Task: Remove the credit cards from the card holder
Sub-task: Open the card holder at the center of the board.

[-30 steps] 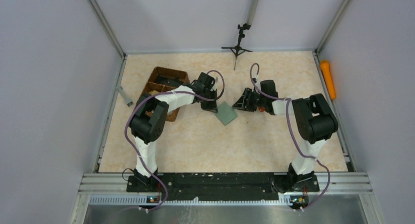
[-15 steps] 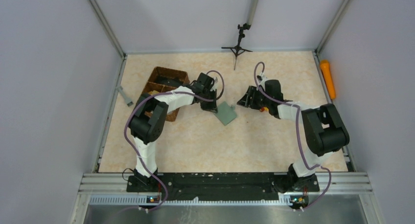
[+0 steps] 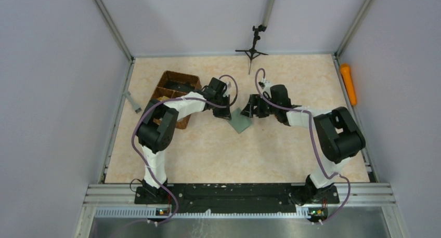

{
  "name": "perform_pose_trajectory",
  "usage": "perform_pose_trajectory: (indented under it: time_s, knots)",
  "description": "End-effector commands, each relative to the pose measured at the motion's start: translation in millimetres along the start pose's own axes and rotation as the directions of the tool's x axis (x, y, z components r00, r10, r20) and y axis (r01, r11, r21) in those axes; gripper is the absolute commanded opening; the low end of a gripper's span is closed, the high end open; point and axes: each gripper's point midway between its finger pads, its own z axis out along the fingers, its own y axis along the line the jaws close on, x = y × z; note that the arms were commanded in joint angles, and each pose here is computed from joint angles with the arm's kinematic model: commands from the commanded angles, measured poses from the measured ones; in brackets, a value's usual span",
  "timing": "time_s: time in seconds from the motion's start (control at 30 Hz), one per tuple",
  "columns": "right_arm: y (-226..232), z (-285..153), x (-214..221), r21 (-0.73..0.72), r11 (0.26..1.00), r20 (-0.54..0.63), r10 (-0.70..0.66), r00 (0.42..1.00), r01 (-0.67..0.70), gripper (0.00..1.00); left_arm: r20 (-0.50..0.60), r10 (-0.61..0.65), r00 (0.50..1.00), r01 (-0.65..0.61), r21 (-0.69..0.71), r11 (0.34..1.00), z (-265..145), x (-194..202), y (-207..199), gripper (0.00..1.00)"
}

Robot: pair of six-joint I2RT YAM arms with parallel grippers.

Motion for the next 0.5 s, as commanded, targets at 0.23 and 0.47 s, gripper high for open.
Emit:
perform_pose_trajectory:
  time_s: [0.23, 0.47]
  knots:
    - [-22.2, 10.1, -13.1, 0.137, 0.99, 0.005, -0.031, 1.0, 0.03, 0.48, -0.049, 0.014, 0.999, -0.014, -0.018, 1.0, -2.0, 16.9, 5.6, 0.07]
    - [-24.0, 7.2, -24.9, 0.16, 0.987, 0.083, -0.022, 0.996, 0.008, 0.46, -0.053, 0.013, 0.999, -0.014, -0.016, 1.0, -0.9, 17.4, 5.4, 0.08]
